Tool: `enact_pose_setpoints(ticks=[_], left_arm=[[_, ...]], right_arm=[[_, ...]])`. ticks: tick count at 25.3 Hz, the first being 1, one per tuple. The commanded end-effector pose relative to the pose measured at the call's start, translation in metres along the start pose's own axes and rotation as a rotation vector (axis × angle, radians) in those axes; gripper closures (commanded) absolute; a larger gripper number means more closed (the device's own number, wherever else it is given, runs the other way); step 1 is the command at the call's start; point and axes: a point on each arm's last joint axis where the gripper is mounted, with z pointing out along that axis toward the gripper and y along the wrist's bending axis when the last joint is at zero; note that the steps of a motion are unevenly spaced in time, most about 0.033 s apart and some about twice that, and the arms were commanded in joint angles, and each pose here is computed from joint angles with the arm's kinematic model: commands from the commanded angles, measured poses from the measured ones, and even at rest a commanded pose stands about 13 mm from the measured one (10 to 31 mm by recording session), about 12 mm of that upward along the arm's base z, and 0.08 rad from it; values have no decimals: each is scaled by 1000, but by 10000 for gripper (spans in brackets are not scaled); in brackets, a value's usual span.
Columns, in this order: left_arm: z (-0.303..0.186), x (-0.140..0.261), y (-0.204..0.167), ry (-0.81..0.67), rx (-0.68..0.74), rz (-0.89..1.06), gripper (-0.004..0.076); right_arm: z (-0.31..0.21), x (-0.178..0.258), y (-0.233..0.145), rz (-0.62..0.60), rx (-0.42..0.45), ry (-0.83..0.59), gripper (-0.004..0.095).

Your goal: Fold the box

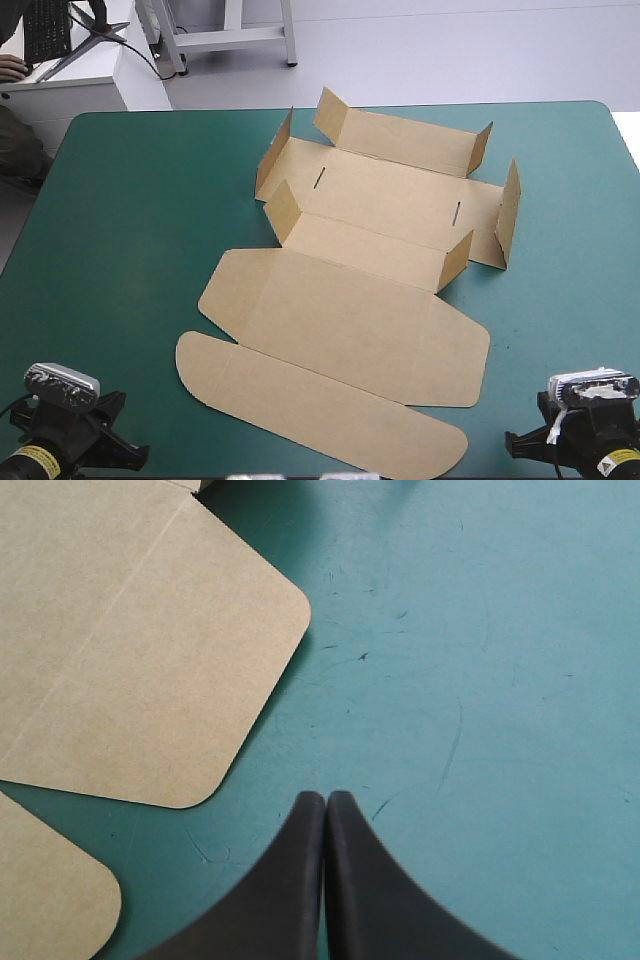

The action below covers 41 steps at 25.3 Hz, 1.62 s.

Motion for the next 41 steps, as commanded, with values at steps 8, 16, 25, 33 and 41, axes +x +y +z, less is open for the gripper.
enact_pose_setpoints(ticks=[8, 16, 25, 33, 41], left_arm=[[-4, -10, 0, -64, 3, 3, 734], [-4, -10, 0, -64, 3, 3, 734], [-4, -10, 0, -64, 3, 3, 734], [-4, -10, 0, -64, 3, 3, 734], [-4, -10, 0, -64, 3, 3, 734]], right_arm=[[-4, -11, -1, -8, 8, -66, 923], [-4, -11, -1, -8, 9, -68, 923], [-25, -57, -12, 9, 103, 23, 923], [-29, -108, -17, 32, 99, 37, 920], [-9, -135, -24, 106, 86, 195, 687]])
